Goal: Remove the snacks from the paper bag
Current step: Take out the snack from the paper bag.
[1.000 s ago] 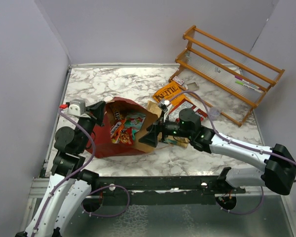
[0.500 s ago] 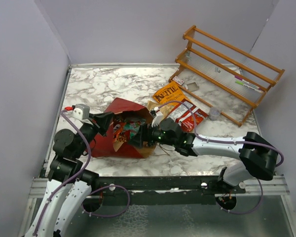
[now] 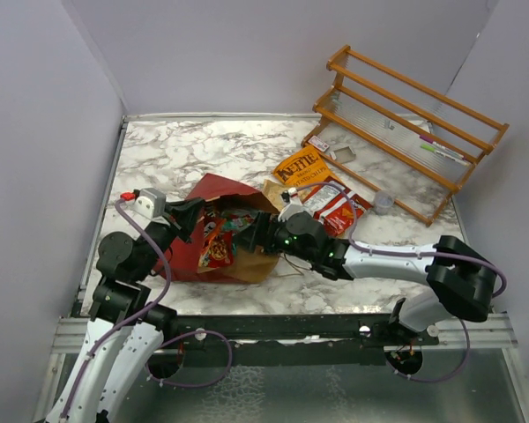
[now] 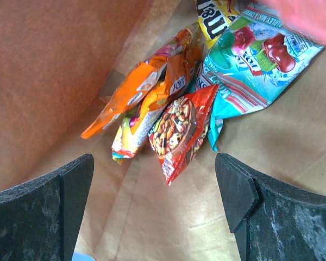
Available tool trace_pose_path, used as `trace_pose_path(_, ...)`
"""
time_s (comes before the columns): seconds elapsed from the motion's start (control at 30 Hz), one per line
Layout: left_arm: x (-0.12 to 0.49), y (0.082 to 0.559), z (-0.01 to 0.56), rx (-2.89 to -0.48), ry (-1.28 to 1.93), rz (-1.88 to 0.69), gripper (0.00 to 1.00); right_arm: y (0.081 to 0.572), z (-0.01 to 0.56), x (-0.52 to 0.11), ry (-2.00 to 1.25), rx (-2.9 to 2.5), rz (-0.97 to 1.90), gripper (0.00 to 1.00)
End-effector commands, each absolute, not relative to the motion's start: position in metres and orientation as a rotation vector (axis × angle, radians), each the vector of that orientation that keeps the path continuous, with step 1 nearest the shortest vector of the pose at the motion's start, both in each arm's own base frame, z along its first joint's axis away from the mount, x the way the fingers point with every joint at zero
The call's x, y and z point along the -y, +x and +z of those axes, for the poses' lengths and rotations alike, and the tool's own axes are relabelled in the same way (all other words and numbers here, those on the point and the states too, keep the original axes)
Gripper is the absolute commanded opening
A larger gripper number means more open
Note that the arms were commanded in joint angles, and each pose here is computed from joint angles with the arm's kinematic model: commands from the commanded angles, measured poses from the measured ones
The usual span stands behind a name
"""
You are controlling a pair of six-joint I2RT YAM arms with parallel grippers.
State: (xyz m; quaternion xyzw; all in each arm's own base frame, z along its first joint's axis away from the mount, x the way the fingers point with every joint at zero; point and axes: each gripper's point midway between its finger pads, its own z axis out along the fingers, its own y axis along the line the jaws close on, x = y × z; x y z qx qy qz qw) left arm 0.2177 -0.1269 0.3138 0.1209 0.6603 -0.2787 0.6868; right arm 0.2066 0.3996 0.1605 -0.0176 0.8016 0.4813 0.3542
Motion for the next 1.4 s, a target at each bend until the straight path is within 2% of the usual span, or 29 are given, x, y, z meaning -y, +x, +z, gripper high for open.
trace_pose_path(0.0,0.121,0.223,0.321,-1.408,0.280,-0.561,0.00,0.218,0.158,-0.411,0.075,-2.095,1.235,0.93)
trace_pose_path(0.27,0.128,0.221,0.318,-1.420,0.329,-0.578,0.00,0.231,0.147,-0.448,0.334,-2.117,1.123,0.95)
trace_pose_path(0.5,0.135,0.218,0.315,-1.419,0.366,-0.599,0.00,0.230,0.132,-0.490,0.340,-2.137,1.047,0.91)
trace_pose_path(0.53,0.135,0.219,0.315,-1.421,0.365,-0.597,0.00,0.231,0.127,-0.492,0.336,-2.157,1.018,0.85)
trace_pose_path(0.6,0.134,0.220,0.313,-1.429,0.361,-0.589,0.00,0.231,0.119,-0.493,0.326,-2.175,0.991,0.65)
trace_pose_path(0.67,0.133,0.221,0.312,-1.435,0.353,-0.583,0.00,0.232,0.118,-0.490,0.330,-2.170,0.983,0.51)
trace_pose_path(0.73,0.131,0.223,0.312,-1.440,0.348,-0.574,0.00,0.237,0.120,-0.483,0.352,-2.147,0.951,0.40)
trace_pose_path(0.83,0.129,0.225,0.310,-1.455,0.336,-0.559,0.00,0.239,0.127,-0.475,0.359,-2.133,0.922,0.16)
trace_pose_path(0.9,0.127,0.226,0.309,-1.462,0.330,-0.550,0.00,0.239,0.135,-0.471,0.359,-2.117,0.920,0.05)
trace_pose_path(0.97,0.125,0.227,0.307,-1.470,0.320,-0.536,0.00,0.239,0.145,-0.466,0.358,-2.099,0.931,0.01)
trace_pose_path(1.23,0.119,0.236,0.301,-1.509,0.286,-0.491,0.00,0.241,0.192,-0.437,0.376,-1.969,0.967,0.02)
trace_pose_path(1.37,0.112,0.240,0.299,-1.521,0.258,-0.452,0.00,0.241,0.188,-0.423,0.383,-1.953,0.949,0.01)
